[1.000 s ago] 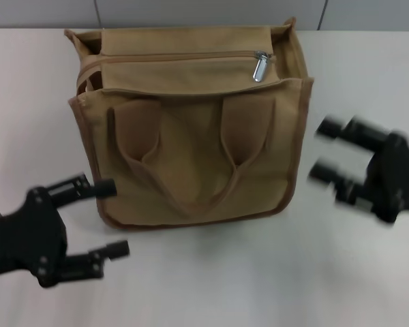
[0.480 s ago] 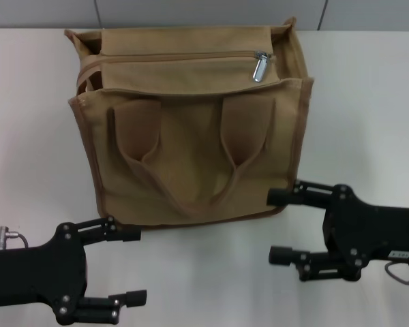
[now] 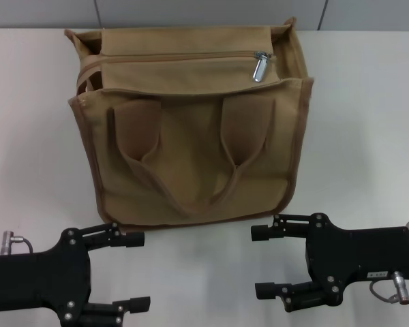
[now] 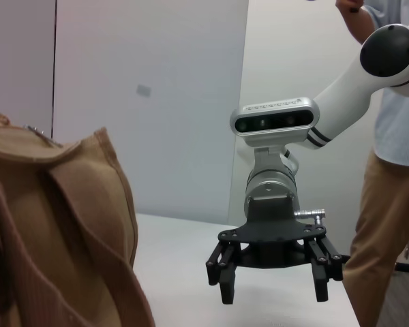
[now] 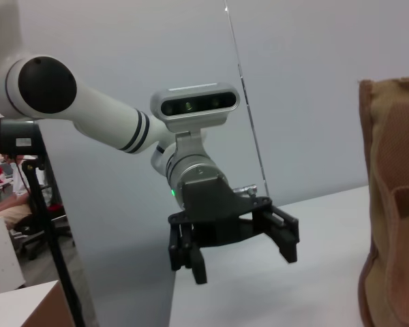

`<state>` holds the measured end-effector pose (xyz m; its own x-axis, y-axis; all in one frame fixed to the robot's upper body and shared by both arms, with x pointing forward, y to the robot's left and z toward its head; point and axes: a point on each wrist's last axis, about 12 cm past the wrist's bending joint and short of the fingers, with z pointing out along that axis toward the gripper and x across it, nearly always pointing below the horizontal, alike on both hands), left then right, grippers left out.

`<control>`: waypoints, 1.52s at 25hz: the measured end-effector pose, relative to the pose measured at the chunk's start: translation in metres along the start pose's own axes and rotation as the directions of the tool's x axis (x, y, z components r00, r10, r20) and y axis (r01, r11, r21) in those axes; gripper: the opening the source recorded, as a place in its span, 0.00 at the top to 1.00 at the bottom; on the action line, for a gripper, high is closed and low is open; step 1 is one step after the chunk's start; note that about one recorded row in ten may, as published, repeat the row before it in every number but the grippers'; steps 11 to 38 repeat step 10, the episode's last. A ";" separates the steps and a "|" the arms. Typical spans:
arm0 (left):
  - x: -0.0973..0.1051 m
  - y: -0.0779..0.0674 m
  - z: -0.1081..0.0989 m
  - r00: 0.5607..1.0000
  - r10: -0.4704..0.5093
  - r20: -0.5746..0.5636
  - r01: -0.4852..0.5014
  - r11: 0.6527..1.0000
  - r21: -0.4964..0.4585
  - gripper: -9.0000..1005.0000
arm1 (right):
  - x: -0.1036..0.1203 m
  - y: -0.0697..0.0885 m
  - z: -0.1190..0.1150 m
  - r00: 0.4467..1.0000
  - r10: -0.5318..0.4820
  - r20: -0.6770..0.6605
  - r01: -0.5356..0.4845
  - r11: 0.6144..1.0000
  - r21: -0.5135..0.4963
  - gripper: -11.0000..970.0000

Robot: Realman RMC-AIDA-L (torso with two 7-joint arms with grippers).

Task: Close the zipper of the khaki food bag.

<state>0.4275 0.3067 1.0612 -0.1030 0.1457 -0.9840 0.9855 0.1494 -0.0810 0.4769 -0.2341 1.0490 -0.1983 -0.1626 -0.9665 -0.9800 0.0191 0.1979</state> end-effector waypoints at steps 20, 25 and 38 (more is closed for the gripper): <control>0.009 -0.003 0.005 0.999 -0.041 -0.034 0.042 0.999 0.015 0.17 | 0.002 0.003 0.003 0.999 -0.040 0.031 0.040 0.999 0.011 0.17; 0.009 -0.003 0.005 0.999 -0.041 -0.034 0.042 0.999 0.015 0.17 | 0.002 0.003 0.003 0.999 -0.040 0.031 0.040 0.999 0.011 0.17; 0.009 -0.003 0.005 0.999 -0.041 -0.034 0.042 0.999 0.015 0.17 | 0.002 0.003 0.003 0.999 -0.040 0.031 0.040 0.999 0.011 0.17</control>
